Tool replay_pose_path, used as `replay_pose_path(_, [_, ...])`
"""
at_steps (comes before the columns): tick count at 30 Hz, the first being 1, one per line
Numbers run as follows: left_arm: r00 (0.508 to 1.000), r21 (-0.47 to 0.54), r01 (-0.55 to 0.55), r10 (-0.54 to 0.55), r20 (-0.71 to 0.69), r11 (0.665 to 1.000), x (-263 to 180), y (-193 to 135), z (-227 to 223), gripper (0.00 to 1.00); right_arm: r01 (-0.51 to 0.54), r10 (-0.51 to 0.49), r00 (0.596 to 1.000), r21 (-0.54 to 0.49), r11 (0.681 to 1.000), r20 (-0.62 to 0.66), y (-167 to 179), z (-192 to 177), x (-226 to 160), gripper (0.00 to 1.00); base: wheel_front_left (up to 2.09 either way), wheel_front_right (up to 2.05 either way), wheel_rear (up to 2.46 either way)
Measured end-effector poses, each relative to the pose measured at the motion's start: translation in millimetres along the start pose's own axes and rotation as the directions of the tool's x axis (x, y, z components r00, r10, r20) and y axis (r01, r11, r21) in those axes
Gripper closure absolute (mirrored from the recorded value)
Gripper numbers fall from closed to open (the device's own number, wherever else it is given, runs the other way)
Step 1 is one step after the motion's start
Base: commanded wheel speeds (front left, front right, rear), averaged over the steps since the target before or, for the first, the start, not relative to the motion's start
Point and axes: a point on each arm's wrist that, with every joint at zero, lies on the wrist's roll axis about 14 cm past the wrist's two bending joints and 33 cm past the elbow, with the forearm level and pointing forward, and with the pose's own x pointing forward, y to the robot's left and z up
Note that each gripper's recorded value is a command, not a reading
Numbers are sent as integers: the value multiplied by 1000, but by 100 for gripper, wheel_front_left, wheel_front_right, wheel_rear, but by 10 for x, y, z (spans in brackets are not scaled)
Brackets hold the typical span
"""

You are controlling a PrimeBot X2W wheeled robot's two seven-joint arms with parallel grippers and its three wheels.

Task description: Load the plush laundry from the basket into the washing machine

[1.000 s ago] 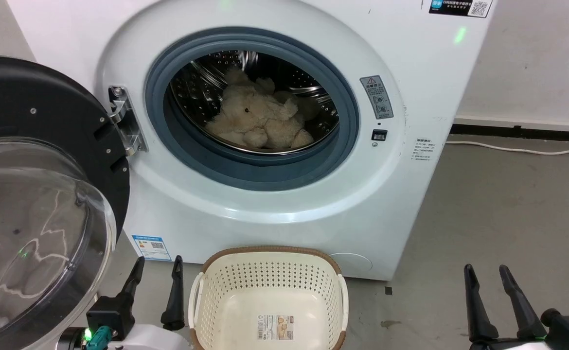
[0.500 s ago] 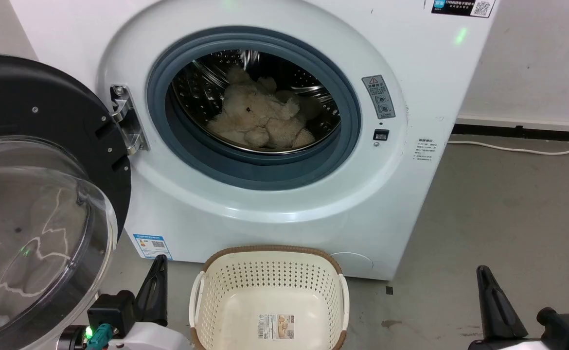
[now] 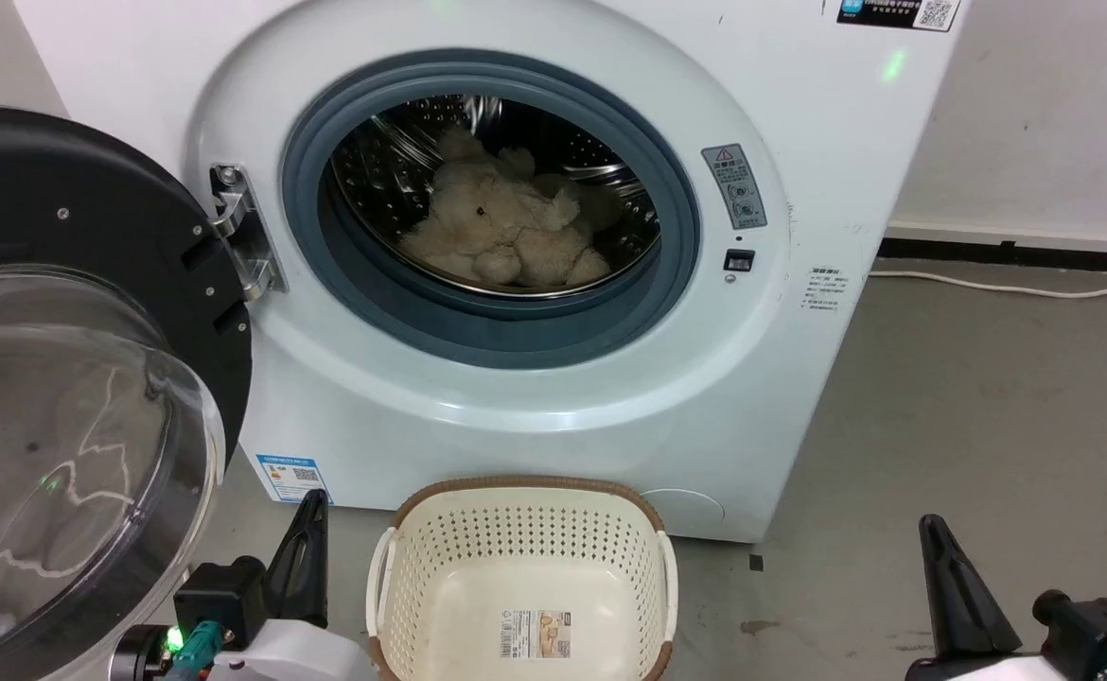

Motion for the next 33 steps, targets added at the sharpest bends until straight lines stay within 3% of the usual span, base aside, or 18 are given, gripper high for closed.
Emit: replay_pose_path(33, [1000,34,7,-6,-16,999,58,-59,58,100,-19,16,999,-70,997,-38,33,7,64,100,0,0,0])
